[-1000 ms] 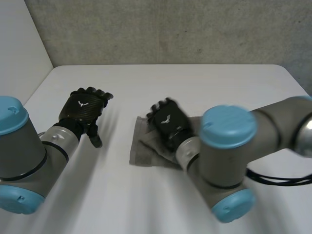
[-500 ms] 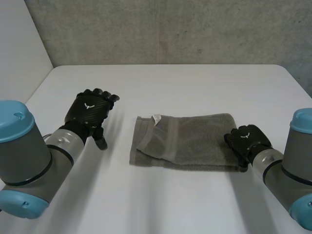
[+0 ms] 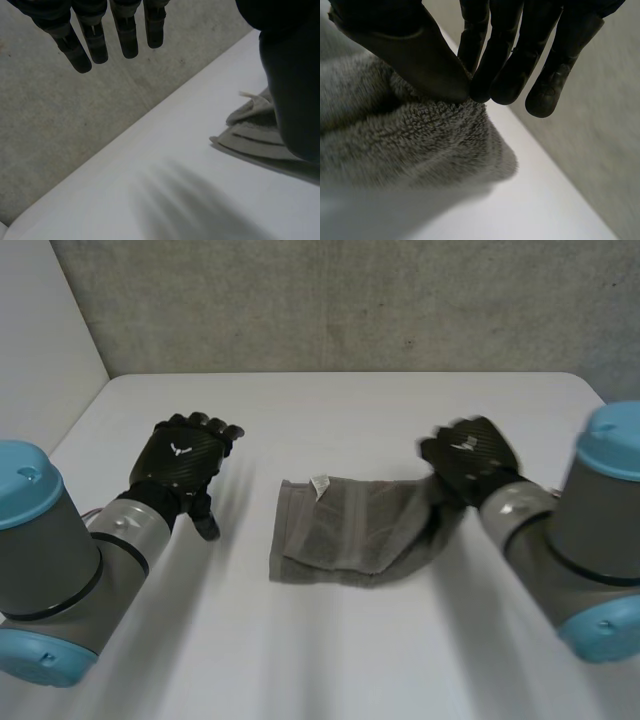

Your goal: Fold the towel.

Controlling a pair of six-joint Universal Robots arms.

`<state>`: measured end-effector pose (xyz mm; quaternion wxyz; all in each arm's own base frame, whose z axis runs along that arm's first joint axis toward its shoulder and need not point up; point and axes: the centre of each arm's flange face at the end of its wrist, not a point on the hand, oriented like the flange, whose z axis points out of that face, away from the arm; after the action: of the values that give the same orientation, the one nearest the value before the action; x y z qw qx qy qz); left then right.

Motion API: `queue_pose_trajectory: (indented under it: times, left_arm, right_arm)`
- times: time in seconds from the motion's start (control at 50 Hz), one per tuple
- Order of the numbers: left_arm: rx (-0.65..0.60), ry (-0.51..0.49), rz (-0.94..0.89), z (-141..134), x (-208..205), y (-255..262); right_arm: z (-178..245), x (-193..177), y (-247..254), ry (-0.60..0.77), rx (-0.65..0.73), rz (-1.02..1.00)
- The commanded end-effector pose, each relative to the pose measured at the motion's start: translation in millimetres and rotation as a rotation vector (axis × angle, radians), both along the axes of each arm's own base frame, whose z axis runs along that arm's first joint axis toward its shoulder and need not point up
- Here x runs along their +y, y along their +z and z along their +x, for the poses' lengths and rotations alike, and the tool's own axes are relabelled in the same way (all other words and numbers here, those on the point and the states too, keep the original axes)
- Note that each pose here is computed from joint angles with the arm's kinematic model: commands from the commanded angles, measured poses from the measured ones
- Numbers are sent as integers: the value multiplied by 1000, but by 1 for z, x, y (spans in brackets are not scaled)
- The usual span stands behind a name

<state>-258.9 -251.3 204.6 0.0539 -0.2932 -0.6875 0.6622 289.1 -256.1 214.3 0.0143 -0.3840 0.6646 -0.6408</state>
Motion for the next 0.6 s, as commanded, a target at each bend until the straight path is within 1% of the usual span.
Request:
queue_pose_trajectory:
  times: [0.02,0.04,0.08,0.1,0.14,0.22,0.26,0.28,0.3,0.32,0.36,0.38,0.42,0.44,0.46,0.48,0.52,0.56,0.58,0.6]
  left_arm:
    - [50,10,-27,1,-1,15]
    - [69,16,-29,2,-2,19]
    - [87,20,-31,3,-2,22]
    - [101,24,-30,4,-3,24]
    - [114,25,-32,4,-3,26]
    - [130,27,-31,4,-3,28]
    - [131,26,-30,3,-3,28]
    - [133,23,-31,2,-2,28]
    - [133,23,-31,2,-2,28]
    - [138,18,-30,1,-1,28]
    - [146,17,-29,0,-2,30]
    - [163,16,-30,-1,-3,32]
    - [183,17,-25,-2,-5,33]
    - [207,12,-15,-5,-5,34]
    - [207,12,-15,-5,-5,34]
    - [233,6,-2,-8,-6,35]
    - [250,-5,21,-14,-6,31]
    - [276,-46,63,-30,-3,25]
    - [276,-47,63,-31,-3,25]
    - [278,-61,91,-38,0,19]
  right_arm:
    - [94,53,7,290,-53,-37]
    - [94,54,7,291,-53,-37]
    - [119,71,-17,385,-2,38]
    - [119,72,-17,385,-2,38]
    - [131,80,-42,425,61,118]
    - [132,80,-55,413,109,169]
    - [130,81,-54,402,107,179]
    - [126,77,-54,376,107,181]
    - [123,73,-51,348,100,173]
    - [123,73,-51,347,100,173]
    - [113,70,-31,294,46,147]
    - [113,70,-31,294,46,147]
    - [100,67,-11,252,-31,149]
    - [100,67,-11,252,-32,149]
    - [93,63,-5,226,-71,161]
    - [92,63,-5,226,-71,162]
    - [78,54,2,172,-136,194]
    - [72,48,2,147,-155,211]
    - [68,43,0,125,-164,230]
    - [68,43,0,124,-164,230]
